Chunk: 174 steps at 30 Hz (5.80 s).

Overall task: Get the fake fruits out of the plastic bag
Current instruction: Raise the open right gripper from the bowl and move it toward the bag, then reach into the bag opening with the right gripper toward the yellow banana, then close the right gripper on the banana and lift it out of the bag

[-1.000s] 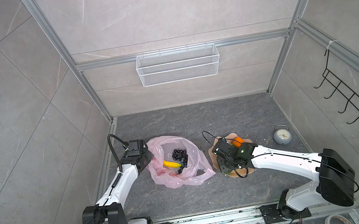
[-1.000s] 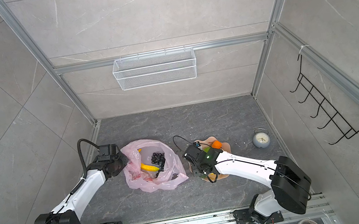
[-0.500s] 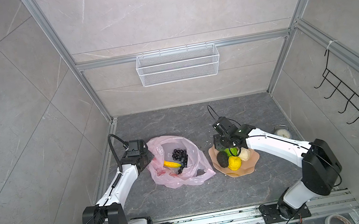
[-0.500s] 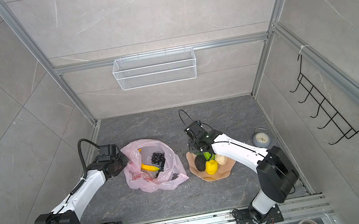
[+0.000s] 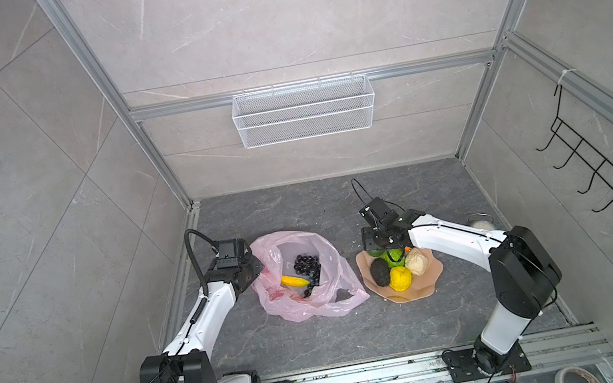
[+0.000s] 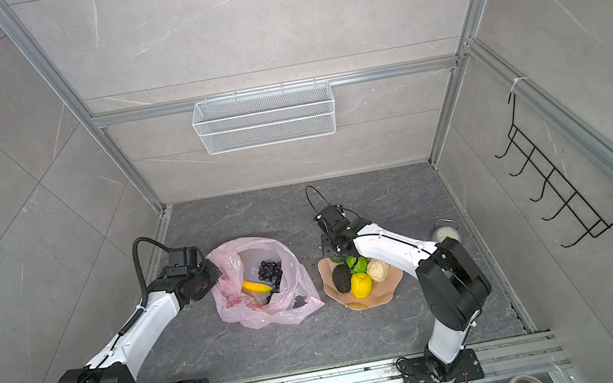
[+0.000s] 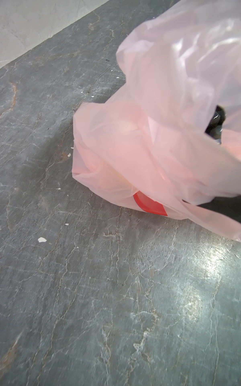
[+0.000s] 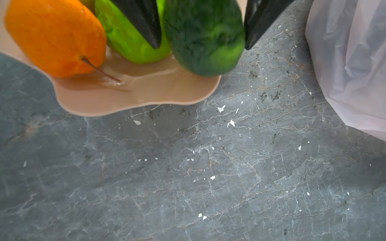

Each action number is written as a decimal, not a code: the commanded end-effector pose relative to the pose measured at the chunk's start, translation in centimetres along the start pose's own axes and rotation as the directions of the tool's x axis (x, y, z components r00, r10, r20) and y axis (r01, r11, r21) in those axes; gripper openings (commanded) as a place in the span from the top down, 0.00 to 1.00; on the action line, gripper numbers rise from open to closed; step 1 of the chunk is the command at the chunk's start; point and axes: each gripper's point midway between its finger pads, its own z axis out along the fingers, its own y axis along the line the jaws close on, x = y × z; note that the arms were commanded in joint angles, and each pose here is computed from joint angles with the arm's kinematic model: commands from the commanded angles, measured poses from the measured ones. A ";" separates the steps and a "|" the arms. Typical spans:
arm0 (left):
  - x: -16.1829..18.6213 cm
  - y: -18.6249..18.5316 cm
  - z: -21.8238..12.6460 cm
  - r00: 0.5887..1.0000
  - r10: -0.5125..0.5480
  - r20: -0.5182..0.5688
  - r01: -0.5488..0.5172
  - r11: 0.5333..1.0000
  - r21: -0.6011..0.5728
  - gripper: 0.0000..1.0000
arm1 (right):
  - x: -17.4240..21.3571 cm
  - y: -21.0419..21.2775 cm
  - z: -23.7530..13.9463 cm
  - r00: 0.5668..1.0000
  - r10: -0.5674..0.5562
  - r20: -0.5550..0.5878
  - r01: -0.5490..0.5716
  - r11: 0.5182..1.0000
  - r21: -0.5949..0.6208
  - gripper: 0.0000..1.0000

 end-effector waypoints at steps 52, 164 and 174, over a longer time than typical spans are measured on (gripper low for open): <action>10.4 -0.2 -0.1 0.934 0.188 -0.305 -0.218 0.973 -0.070 0.08 | 17.3 22.8 -4.1 0.864 -0.498 0.070 0.483 0.784 -0.390 0.46; 0.9 2.8 -2.7 0.988 -0.068 0.136 0.079 0.994 -0.076 0.90 | 14.3 22.5 -6.2 0.694 -0.714 0.092 0.655 0.572 -0.495 0.82; -0.3 1.9 -1.6 0.986 -0.075 0.147 0.087 0.993 -0.081 0.94 | 16.9 22.0 -8.6 0.682 -0.722 0.121 0.662 0.538 -0.522 0.83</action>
